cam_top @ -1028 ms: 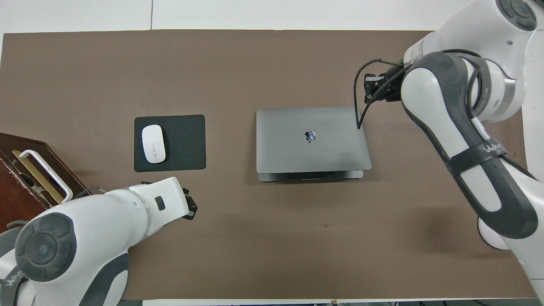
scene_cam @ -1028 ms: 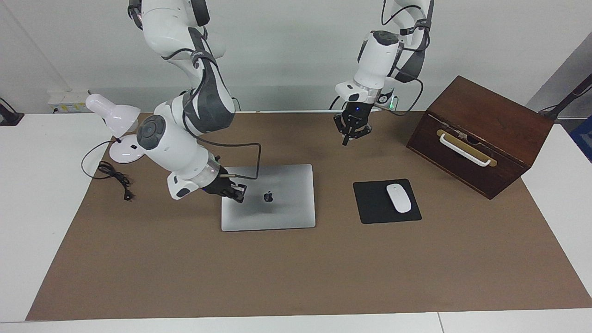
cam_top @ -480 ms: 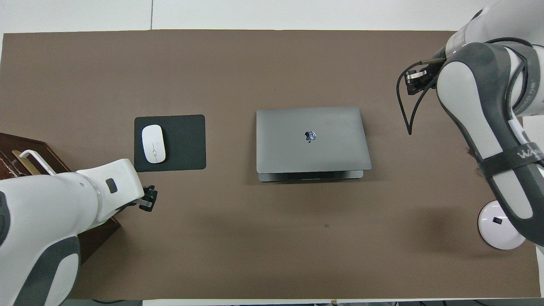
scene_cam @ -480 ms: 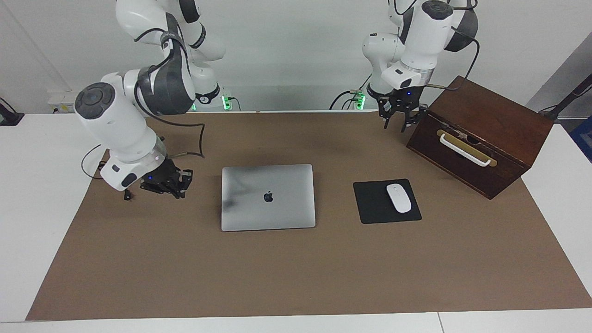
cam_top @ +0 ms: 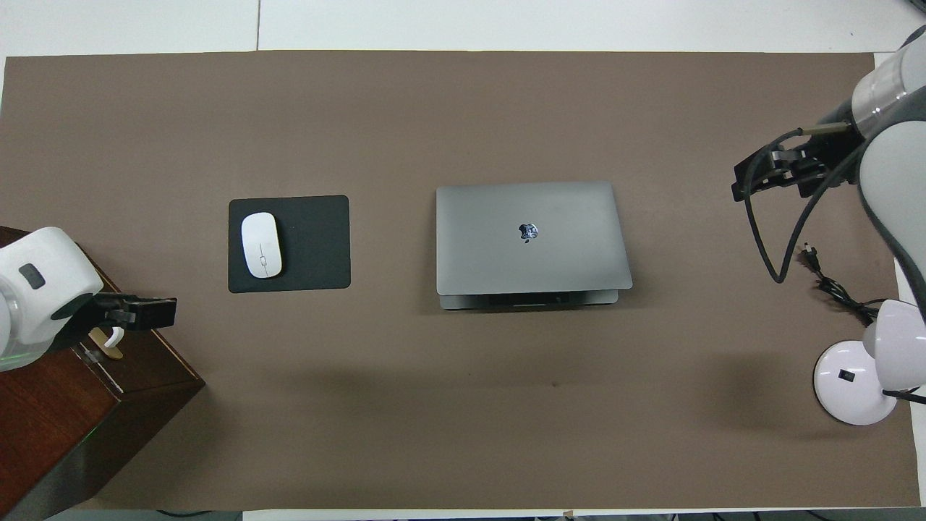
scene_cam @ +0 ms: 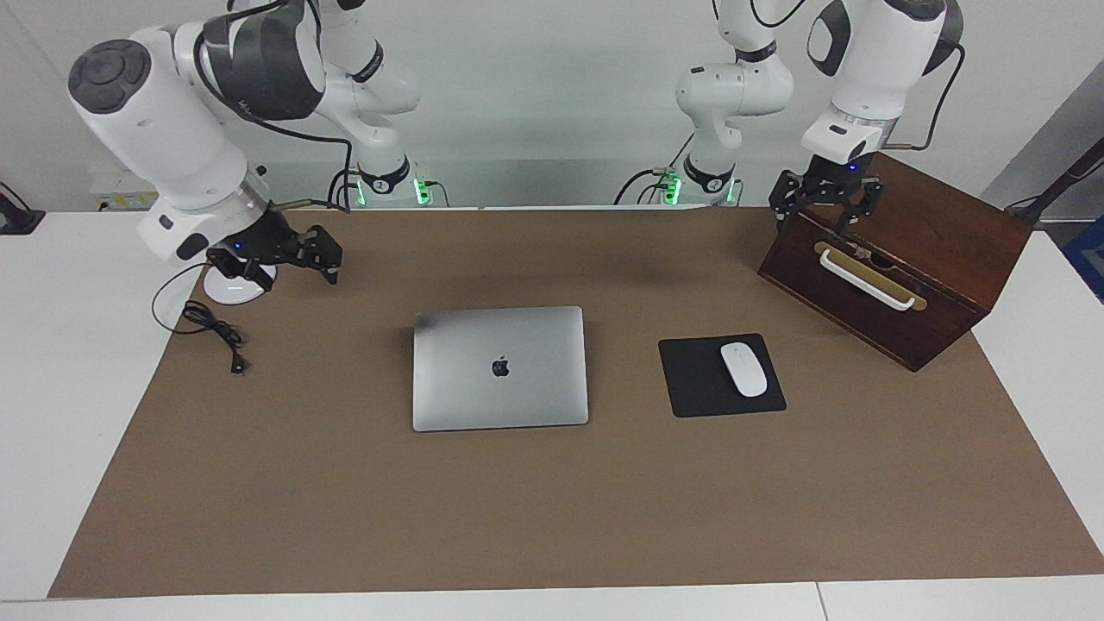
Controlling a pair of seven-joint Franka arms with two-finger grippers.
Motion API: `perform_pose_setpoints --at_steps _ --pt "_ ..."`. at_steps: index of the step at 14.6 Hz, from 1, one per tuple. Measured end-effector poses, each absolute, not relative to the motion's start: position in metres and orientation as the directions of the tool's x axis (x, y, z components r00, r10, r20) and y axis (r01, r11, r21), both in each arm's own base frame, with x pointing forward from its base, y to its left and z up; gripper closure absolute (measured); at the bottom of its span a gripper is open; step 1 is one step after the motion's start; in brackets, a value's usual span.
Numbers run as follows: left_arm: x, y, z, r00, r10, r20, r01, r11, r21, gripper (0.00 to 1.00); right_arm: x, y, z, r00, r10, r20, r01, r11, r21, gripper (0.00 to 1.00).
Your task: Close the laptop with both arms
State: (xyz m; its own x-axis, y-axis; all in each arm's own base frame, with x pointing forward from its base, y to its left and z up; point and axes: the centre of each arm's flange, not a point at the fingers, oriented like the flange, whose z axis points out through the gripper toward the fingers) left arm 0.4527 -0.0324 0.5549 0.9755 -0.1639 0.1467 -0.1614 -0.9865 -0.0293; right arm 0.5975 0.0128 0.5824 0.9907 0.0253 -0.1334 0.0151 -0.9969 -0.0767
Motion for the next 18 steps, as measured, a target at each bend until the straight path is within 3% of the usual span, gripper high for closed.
perform_pose_setpoints --at_steps 4,11,18 --pt "0.467 -0.013 0.579 0.977 -0.102 0.188 -0.098 -0.995 -0.029 0.0 0.568 -0.019 0.602 0.98 -0.052 -0.192 -0.067 -0.995 -0.07 0.0" --pt "0.52 -0.005 0.64 0.989 -0.078 0.127 -0.077 -0.997 -0.015 0.0 0.536 -0.017 0.61 0.969 -0.128 -0.213 -0.142 -0.988 -0.051 0.0" --pt "0.554 -0.008 0.603 0.996 -0.086 0.014 -0.086 -0.996 -0.001 0.0 0.503 -0.015 0.594 0.976 -0.137 -0.167 -0.148 -0.988 -0.053 0.0"
